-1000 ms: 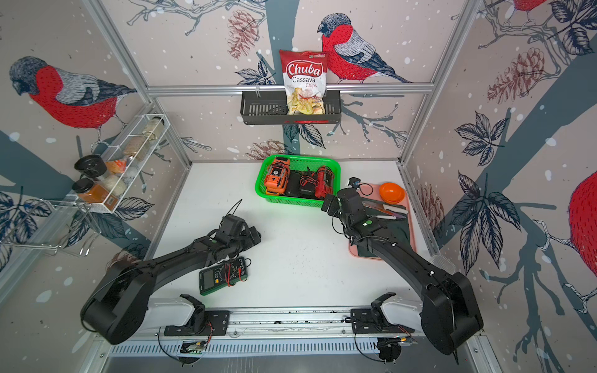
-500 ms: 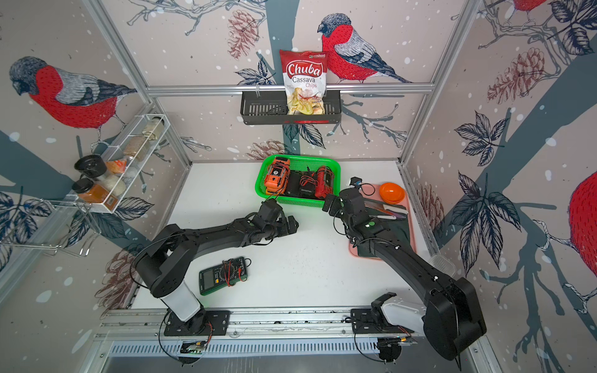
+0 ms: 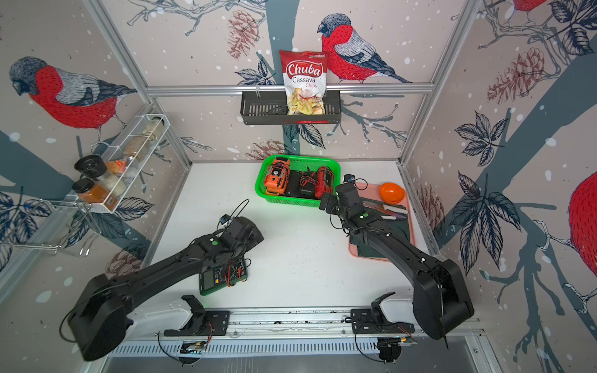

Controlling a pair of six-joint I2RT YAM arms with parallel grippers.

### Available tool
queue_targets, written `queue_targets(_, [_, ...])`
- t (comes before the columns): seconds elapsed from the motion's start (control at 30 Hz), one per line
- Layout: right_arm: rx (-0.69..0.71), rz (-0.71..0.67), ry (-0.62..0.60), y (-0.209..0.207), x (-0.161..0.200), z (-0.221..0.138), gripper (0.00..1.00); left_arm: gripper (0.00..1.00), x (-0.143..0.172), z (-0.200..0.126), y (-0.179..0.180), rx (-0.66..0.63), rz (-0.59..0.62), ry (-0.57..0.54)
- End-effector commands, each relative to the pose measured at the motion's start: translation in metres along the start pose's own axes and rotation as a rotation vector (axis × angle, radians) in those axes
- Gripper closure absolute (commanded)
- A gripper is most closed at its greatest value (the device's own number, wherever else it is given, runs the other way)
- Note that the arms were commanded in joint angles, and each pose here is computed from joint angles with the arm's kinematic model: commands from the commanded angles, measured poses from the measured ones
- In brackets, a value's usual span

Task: Put the multimeter into the basket
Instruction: Adjust the multimeter at the center of the board.

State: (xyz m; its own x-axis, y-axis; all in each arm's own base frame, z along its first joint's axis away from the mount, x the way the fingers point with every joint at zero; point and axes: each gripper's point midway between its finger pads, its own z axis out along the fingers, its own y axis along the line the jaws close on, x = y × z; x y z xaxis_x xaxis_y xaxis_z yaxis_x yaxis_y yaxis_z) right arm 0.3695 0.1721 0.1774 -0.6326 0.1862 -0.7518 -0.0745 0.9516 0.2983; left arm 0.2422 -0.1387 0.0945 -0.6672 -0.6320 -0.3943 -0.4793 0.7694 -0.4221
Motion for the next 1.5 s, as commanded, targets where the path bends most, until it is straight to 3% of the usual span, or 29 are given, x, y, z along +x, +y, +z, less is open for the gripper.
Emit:
queue_targets(0.0, [-0.057, -0.024, 0.056, 0.013, 0.006, 0.009, 0.01, 0.02, -0.008, -0.022, 0.050, -0.100, -0.168, -0.069])
queue_targets(0.23, [-0.081, -0.041, 0.119, 0.019, 0.020, 0.023, 0.01, 0.07, -0.017, -0.071, 0.109, -0.155, -0.344, -0.130])
queue_targets(0.57, [-0.070, -0.094, 0.166, 0.029, 0.030, 0.032, 0.01, 0.07, 0.009, -0.068, 0.155, -0.276, -0.406, -0.039])
queue_targets(0.73, [-0.076, -0.100, 0.179, 0.034, 0.033, 0.035, 0.01, 0.07, 0.014, -0.056, 0.149, -0.273, -0.384, 0.005])
queue_targets(1.03, [-0.077, -0.108, 0.178, 0.037, 0.032, 0.034, 0.01, 0.05, 0.024, -0.006, 0.124, -0.190, -0.317, 0.128])
queue_targets(1.27, [-0.080, -0.117, 0.189, 0.040, 0.037, 0.037, 0.00, 0.05, -0.008, 0.022, 0.088, -0.132, -0.124, 0.071])
queue_targets(1.47, [-0.079, -0.127, 0.198, 0.046, 0.042, 0.037, 0.00, 0.05, -0.013, 0.046, 0.042, -0.012, -0.049, 0.130])
